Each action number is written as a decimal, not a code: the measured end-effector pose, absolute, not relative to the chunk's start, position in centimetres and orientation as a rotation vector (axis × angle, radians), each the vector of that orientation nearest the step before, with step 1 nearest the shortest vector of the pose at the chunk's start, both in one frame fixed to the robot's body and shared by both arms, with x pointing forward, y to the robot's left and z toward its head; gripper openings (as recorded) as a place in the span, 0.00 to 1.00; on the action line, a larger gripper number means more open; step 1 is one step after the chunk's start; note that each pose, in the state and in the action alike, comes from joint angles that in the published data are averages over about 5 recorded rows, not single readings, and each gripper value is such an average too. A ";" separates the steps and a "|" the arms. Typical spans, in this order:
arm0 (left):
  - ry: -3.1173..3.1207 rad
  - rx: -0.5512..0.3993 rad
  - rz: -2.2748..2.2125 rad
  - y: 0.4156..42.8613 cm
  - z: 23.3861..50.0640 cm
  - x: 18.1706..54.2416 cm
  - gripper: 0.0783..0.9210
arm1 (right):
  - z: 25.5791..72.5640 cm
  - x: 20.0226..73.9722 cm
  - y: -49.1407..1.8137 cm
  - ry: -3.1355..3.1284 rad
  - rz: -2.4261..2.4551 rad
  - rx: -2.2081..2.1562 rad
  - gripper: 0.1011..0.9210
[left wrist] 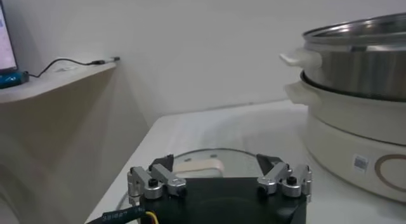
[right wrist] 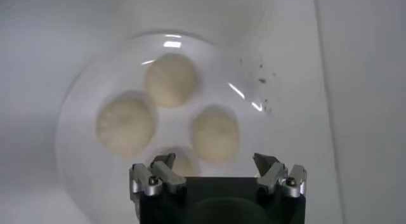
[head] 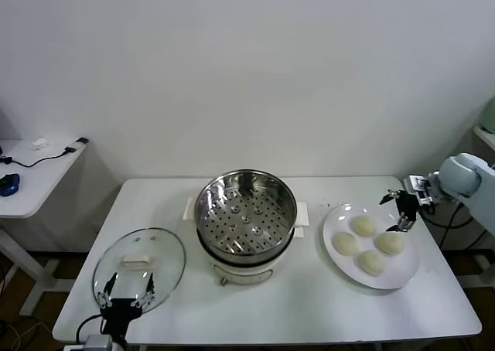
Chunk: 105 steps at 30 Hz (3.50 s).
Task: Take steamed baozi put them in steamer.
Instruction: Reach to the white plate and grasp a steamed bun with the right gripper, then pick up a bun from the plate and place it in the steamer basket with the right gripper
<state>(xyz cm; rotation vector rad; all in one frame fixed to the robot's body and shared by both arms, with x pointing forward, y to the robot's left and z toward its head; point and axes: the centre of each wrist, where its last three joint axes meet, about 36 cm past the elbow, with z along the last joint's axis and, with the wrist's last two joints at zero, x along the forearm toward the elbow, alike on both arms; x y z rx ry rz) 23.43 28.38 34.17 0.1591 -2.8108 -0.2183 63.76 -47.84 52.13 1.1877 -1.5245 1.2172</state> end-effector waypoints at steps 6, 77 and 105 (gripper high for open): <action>-2.810 0.158 -0.230 28.4 34.0 23.3 0.88 | 50.4 65.6 -46.0 -1.486 1.203 1.184 0.88; -2.852 0.064 -0.263 26.1 36.3 23.1 0.88 | 67.6 68.5 -9.4 -0.568 2.328 2.120 0.61; -2.863 0.089 -0.248 26.3 36.5 23.2 0.88 | 59.0 74.2 -5.7 -0.383 2.384 2.172 0.86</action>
